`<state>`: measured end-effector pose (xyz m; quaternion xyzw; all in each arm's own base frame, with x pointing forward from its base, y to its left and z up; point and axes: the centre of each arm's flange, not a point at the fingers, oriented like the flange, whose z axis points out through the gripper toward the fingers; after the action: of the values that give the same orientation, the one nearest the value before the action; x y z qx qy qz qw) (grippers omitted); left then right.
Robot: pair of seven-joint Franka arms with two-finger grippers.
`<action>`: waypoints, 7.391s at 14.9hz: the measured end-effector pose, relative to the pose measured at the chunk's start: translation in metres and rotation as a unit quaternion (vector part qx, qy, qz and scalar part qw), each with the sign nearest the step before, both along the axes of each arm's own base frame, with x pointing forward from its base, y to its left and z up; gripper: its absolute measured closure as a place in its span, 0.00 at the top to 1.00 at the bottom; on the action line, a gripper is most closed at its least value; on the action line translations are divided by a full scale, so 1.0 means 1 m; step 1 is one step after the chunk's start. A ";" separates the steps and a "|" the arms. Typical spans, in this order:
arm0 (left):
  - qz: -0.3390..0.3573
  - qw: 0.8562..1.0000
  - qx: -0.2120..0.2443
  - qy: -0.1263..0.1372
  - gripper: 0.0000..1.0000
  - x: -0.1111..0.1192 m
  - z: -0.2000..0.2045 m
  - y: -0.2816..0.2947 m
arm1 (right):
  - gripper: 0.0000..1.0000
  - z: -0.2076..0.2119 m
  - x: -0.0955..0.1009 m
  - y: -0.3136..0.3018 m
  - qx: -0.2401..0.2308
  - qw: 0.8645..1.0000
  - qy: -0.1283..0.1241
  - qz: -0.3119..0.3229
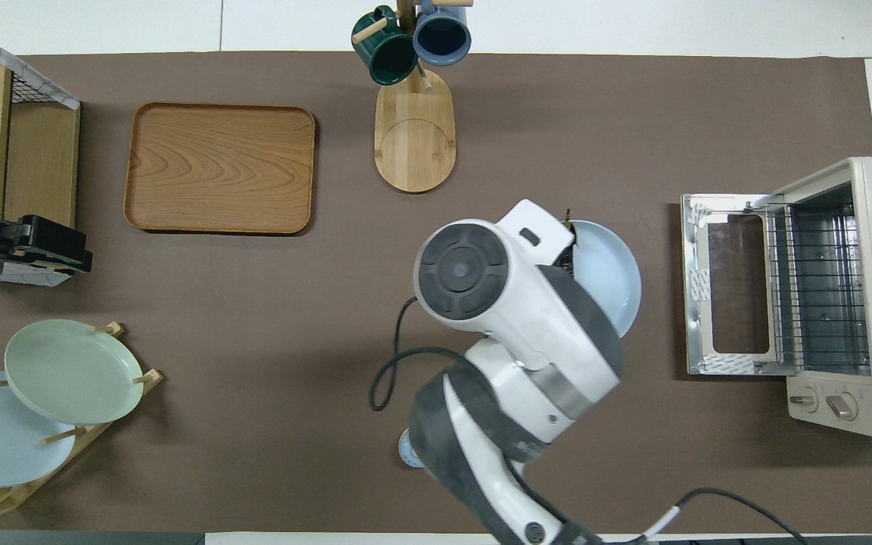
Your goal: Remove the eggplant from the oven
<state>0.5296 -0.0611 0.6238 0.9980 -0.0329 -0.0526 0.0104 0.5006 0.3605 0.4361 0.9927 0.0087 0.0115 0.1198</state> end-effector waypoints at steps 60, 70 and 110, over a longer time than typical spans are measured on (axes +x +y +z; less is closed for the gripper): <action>-0.021 0.998 -0.027 -0.043 0.46 -0.082 -0.317 -0.369 | 0.01 -0.134 0.030 -0.308 -0.013 0.998 0.055 0.038; 0.061 0.997 -0.030 -0.042 0.33 0.004 -0.223 -0.285 | 0.01 0.004 0.061 -0.375 -0.044 0.991 0.096 0.082; 0.055 0.994 -0.037 -0.092 1.00 0.119 -0.106 -0.008 | 1.00 0.147 0.052 -0.378 0.100 0.993 0.067 0.023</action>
<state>0.6484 -0.0690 0.5176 0.9978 0.0196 0.0412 0.0471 0.5526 -0.0171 0.5829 0.9978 0.0383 -0.0510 0.0192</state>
